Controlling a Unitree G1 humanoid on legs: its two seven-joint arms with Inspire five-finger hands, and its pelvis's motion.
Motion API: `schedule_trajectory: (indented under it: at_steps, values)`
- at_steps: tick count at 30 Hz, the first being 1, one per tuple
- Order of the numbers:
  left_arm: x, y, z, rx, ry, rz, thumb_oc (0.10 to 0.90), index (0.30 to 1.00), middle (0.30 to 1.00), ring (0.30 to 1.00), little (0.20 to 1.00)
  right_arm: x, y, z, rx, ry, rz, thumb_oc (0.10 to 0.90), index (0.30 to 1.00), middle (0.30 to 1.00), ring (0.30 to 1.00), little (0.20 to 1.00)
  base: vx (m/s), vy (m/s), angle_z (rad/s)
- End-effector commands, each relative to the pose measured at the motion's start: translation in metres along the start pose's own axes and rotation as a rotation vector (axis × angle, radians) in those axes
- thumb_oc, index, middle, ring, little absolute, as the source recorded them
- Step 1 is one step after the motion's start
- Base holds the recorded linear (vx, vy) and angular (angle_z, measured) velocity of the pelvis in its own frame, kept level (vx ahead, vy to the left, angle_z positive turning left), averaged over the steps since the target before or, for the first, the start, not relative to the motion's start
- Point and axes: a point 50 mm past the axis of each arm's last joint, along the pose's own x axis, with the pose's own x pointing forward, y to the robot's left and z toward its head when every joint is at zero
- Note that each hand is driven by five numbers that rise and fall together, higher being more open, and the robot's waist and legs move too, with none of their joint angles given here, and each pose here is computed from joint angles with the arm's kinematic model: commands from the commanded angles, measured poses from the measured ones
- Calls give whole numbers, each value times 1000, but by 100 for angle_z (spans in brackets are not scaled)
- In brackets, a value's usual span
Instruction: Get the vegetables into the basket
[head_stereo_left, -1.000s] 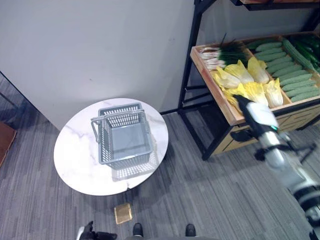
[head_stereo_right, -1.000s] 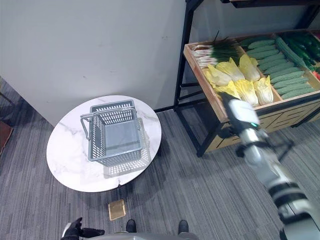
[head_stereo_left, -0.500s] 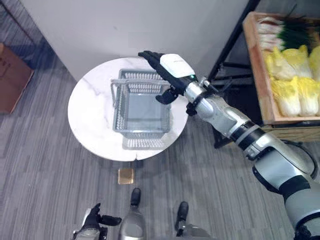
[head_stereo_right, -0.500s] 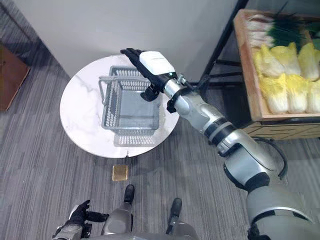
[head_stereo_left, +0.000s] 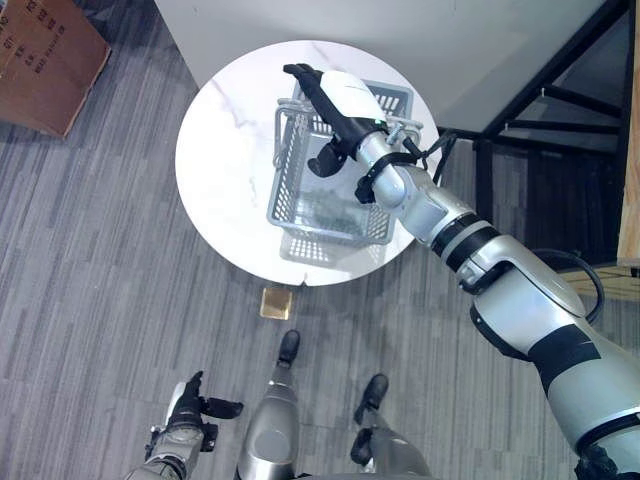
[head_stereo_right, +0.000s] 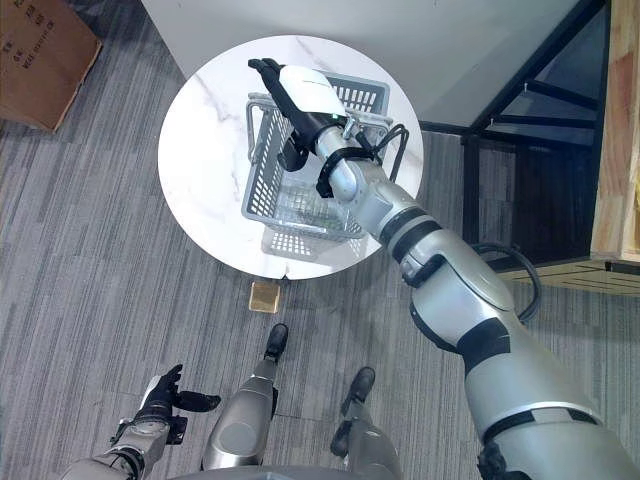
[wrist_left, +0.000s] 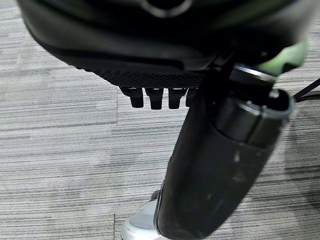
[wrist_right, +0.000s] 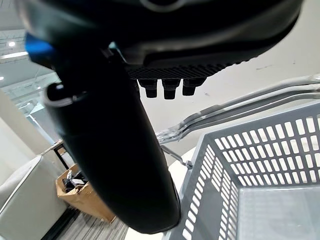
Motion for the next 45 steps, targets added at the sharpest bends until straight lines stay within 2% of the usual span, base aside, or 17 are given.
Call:
schedule_trajectory:
  at_steps: [1, 4, 7, 11, 17, 18, 19, 22, 33, 41, 45]
  values:
    - [1, 21, -9, 61, 31, 69, 900, 1000, 1000, 1000, 1000, 25, -64, 40, -7, -133, -234, 900, 1000, 1000, 1000, 1000, 32, 38, 1]
    - [2, 19, -6, 58, 19, 61, 900, 1000, 1000, 1000, 1000, 26, -70, 37, -48, -117, -241, 900, 1000, 1000, 1000, 1000, 8, 15, 0]
    - [3, 17, 0, 63, -4, 50, 900, 1000, 1000, 1000, 1000, 24, -81, 16, -164, -53, -239, 900, 1000, 1000, 1000, 1000, 15, 22, 0]
    - [2, 17, 0, 80, -4, 43, 900, 1000, 1000, 1000, 1000, 21, -92, -4, -230, 15, -241, 900, 1000, 1000, 1000, 1000, 2, 9, 3]
    - [3, 11, 4, 87, -19, 27, 900, 1000, 1000, 1000, 1000, 18, -97, -14, -229, 58, -262, 900, 1000, 1000, 1000, 1000, 5, 6, -2]
    - [3, 8, 7, 86, -30, 20, 900, 1000, 1000, 1000, 1000, 17, -97, -17, -229, 69, -263, 522, 470, 470, 470, 470, 4, 7, -5]
    - [3, 8, 10, 77, -37, 20, 900, 1000, 1000, 1000, 1000, 16, -98, -20, -237, 77, -267, 400, 300, 300, 300, 300, 8, 7, -3]
    - [4, 7, 12, 82, -43, 22, 900, 1000, 1000, 1000, 1000, 13, -96, -26, -233, 102, -255, 400, 300, 300, 300, 300, 0, 0, 0]
    - [2, -1, 9, 121, -44, 2, 900, 1000, 1000, 1000, 1000, 12, -52, -26, -217, 106, -136, 400, 300, 300, 300, 300, 0, 0, 0]
    - [4, 3, 12, 143, -39, 10, 900, 1000, 1000, 1000, 1000, 3, -32, -7, -106, -33, -85, 400, 300, 300, 300, 300, -6, -8, -2]
    - [2, 6, 2, 146, -2, 6, 900, 1000, 1000, 1000, 1000, -14, -26, -3, -14, -112, -73, 400, 300, 300, 300, 300, 10, -32, -19]
